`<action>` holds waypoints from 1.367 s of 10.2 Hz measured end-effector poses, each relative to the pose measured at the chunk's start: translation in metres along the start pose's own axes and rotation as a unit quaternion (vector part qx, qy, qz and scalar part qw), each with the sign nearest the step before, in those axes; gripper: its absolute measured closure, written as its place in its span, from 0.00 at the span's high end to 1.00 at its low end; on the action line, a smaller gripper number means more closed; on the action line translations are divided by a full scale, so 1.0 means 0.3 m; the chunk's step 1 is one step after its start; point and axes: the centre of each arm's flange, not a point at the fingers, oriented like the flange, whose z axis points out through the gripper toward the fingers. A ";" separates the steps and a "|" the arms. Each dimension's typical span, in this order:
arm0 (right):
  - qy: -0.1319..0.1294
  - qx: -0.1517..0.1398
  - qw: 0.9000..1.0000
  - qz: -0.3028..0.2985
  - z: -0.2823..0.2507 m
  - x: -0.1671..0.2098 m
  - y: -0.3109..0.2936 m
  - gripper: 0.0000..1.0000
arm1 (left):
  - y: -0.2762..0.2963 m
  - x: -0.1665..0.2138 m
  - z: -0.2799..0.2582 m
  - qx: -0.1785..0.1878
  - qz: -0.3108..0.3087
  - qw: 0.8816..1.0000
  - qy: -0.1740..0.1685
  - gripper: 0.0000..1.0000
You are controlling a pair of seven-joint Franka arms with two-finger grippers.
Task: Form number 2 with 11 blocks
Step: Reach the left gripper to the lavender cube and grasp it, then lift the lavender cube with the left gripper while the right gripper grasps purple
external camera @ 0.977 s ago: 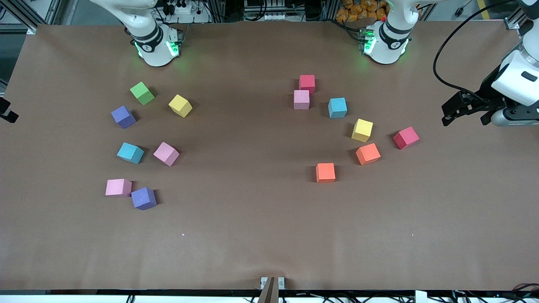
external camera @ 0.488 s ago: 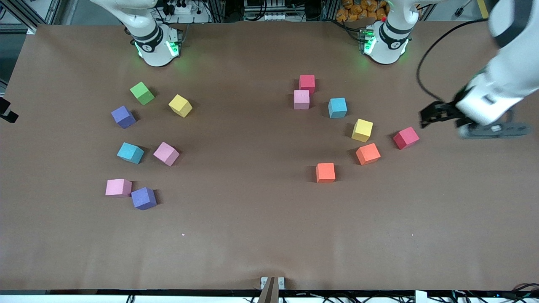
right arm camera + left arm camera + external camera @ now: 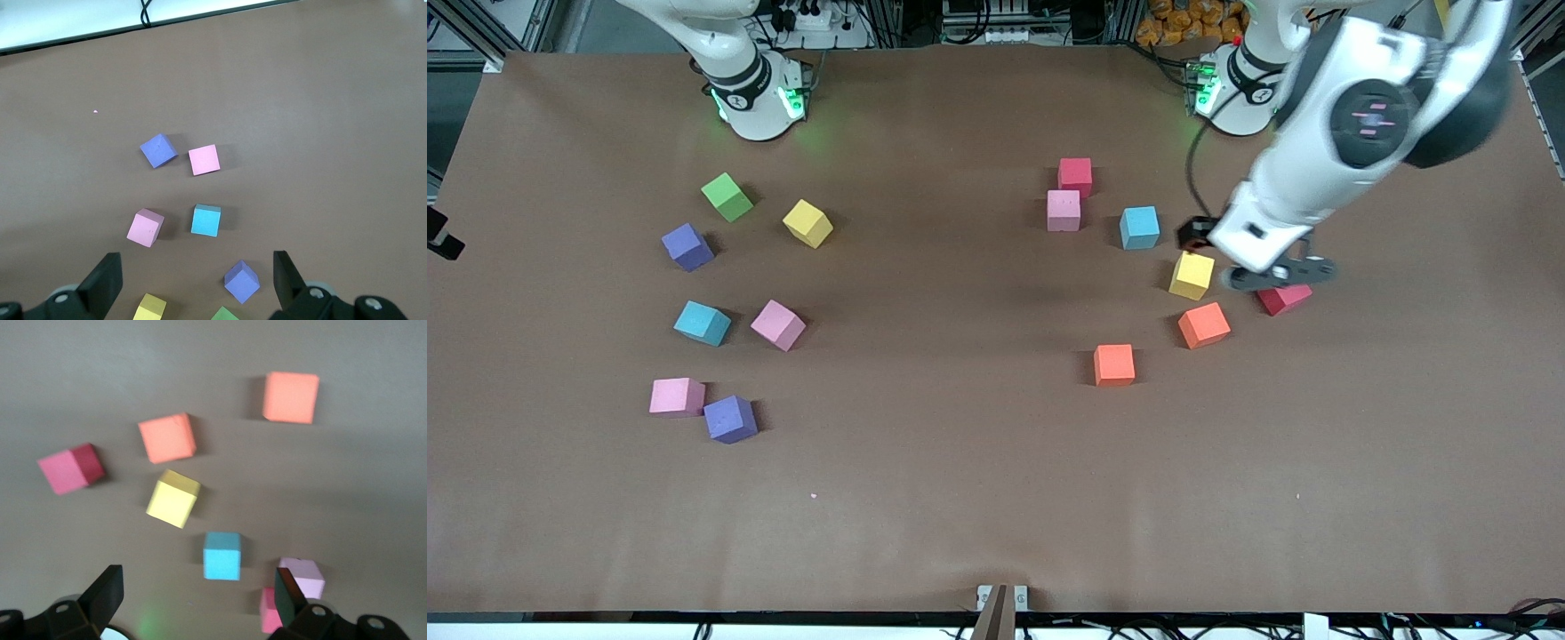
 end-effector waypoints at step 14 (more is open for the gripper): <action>0.006 0.003 1.000 -0.025 0.014 0.013 -0.098 1.00 | 0.500 -0.443 0.958 0.057 0.005 0.997 -0.057 1.00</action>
